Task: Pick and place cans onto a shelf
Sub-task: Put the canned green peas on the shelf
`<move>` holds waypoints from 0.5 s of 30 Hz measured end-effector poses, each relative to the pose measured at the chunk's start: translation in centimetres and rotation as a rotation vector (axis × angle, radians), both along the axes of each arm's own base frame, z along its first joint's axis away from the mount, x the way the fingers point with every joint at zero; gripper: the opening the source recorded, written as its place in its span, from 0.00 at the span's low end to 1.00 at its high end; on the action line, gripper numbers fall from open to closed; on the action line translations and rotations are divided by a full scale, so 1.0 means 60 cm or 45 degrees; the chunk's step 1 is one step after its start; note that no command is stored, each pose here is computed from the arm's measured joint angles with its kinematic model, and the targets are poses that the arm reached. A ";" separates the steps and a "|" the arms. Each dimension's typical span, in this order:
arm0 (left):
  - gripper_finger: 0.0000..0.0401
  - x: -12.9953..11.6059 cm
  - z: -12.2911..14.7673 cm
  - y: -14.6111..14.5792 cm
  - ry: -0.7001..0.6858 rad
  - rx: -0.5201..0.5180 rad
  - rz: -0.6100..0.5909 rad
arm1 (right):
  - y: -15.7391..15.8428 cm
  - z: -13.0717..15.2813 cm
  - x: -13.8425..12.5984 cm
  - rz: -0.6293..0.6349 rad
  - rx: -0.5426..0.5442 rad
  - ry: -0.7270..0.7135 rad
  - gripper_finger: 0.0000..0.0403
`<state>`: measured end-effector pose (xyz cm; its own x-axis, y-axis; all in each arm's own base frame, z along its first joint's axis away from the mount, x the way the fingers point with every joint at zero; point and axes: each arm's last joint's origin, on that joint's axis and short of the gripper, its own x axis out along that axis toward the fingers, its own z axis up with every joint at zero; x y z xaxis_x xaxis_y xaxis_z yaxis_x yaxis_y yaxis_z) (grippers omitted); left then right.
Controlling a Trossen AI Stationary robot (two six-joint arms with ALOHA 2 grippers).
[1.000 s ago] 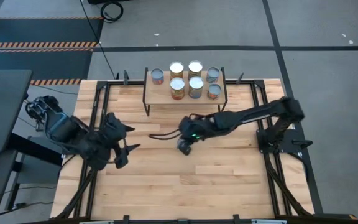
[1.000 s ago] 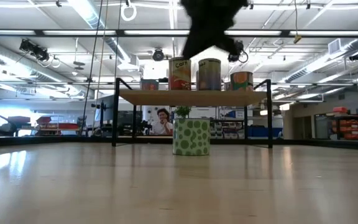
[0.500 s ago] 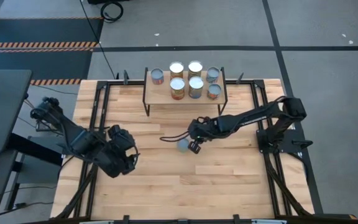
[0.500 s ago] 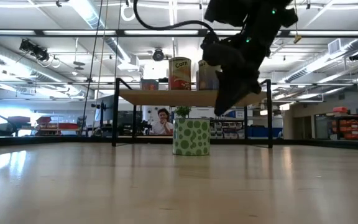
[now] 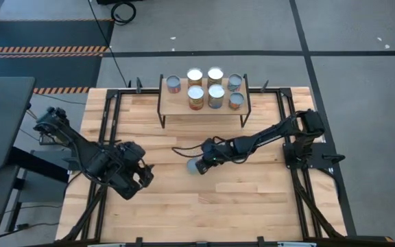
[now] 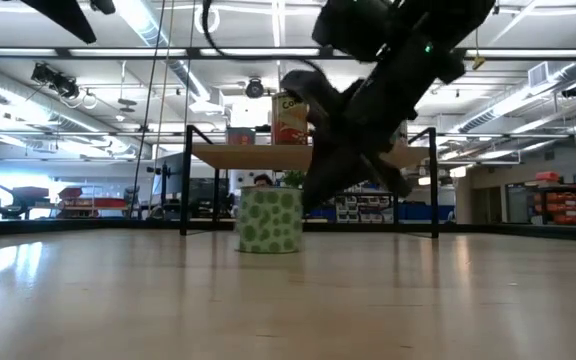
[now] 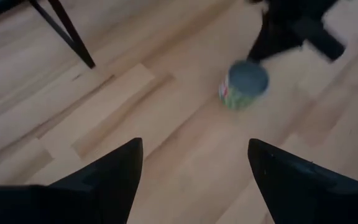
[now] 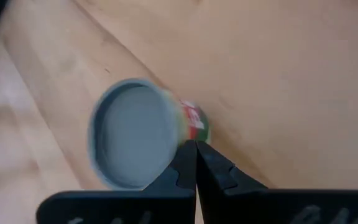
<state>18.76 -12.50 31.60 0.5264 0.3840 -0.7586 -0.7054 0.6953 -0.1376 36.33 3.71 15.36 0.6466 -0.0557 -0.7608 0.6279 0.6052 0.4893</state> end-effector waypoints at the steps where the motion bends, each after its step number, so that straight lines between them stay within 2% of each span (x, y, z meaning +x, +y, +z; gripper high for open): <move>1: 0.74 0.000 0.000 0.001 -0.018 0.005 0.020 | 0.001 -0.003 0.003 -0.026 0.058 -0.024 0.01; 2: 0.74 0.001 0.001 0.002 -0.037 0.013 0.040 | 0.002 -0.002 0.008 -0.031 0.098 -0.063 0.01; 4: 0.74 -0.005 0.007 0.009 -0.077 0.030 0.072 | 0.005 0.019 0.024 0.004 0.149 -0.252 0.01; 7: 0.74 -0.018 0.023 0.024 -0.179 0.021 0.149 | 0.010 0.062 0.033 0.121 0.178 -0.486 0.01; 9: 0.74 -0.023 0.029 0.029 -0.216 -0.008 0.173 | 0.010 0.091 0.027 0.135 0.174 -0.563 0.01; 12: 0.74 -0.025 0.032 0.034 -0.231 -0.051 0.206 | 0.006 0.128 0.006 0.141 0.105 -0.567 0.01; 15: 0.74 -0.019 0.019 0.029 -0.194 -0.099 0.174 | -0.002 0.152 -0.023 0.162 -0.002 -0.473 0.02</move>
<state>17.62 -10.74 32.76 0.5842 0.4032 -0.7044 -0.7593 0.5781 -0.2989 34.96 3.62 24.47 0.8799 0.0420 -0.4733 0.3275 0.6679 0.6683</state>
